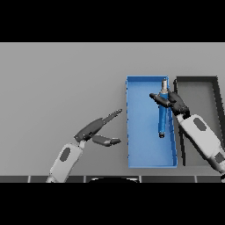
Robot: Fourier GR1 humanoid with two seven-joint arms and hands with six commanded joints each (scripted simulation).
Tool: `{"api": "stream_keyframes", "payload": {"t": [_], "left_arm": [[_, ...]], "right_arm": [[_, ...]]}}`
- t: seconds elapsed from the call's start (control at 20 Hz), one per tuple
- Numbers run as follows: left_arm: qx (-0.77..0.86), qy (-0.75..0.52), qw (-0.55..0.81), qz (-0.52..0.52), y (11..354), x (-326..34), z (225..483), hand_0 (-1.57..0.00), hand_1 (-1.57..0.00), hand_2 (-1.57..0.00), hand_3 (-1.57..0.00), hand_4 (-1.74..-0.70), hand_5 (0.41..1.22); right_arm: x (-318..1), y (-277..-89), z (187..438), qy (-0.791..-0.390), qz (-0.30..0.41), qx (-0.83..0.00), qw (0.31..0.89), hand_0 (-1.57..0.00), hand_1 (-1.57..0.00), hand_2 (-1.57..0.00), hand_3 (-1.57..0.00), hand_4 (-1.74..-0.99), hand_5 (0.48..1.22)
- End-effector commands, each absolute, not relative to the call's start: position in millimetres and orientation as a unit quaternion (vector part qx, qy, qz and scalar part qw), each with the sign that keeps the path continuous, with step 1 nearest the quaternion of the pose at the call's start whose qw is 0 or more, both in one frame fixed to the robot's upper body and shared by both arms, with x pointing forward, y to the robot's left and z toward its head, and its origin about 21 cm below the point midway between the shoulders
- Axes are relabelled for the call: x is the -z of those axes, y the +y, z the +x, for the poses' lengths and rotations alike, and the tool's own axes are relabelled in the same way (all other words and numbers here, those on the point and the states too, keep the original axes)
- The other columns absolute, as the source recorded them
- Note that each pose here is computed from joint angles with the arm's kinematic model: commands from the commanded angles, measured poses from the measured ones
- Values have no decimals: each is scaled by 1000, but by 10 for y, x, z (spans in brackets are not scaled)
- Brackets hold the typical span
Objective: Pick up the blue pipe and place it into the blue bin.
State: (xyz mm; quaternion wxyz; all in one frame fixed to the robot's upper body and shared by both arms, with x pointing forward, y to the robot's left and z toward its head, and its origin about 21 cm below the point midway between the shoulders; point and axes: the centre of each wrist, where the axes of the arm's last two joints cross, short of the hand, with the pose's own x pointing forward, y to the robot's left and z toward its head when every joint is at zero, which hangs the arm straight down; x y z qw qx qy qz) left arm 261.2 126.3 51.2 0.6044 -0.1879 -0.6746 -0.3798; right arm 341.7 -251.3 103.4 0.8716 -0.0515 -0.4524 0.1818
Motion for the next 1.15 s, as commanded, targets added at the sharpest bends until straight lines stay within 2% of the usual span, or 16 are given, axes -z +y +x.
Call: {"api": "stream_keyframes", "payload": {"t": [0.0,0.1,0.2,0.55,0.75,1.1], "left_arm": [[381,-671,607,-189,1256,-501,2609,1,1,1,1,-879,430],[380,-669,610,-188,1248,-477,2574,1,1,1,1,-884,429],[380,-669,611,-187,1244,-475,2571,1,1,1,1,-886,428],[380,-671,609,-183,1254,-489,2587,1,1,1,1,-887,429],[383,-669,612,-179,1252,-448,2595,1,1,1,1,-887,431],[382,-671,608,-183,1217,-450,2586,1,1,1,1,-885,431]], "right_arm": [[-1046,-2486,3409,-445,-57,-210,869,-383,-350,-350,-206,-1219,1137],[-1087,-2449,3396,-441,-64,-261,856,-245,-223,-224,-131,-1142,1030],[-1054,-2452,3376,-427,-67,-273,860,-156,-143,-143,-84,-1083,934],[-989,-2428,3372,-403,-92,-309,856,-32,-29,-29,-17,-1038,734],[-997,-2422,3390,-401,-100,-316,854,-13,-11,-11,-6,-1022,672],[-957,-2475,3374,-397,-96,-325,853,-6,-5,-5,-3,-1022,643]]}}
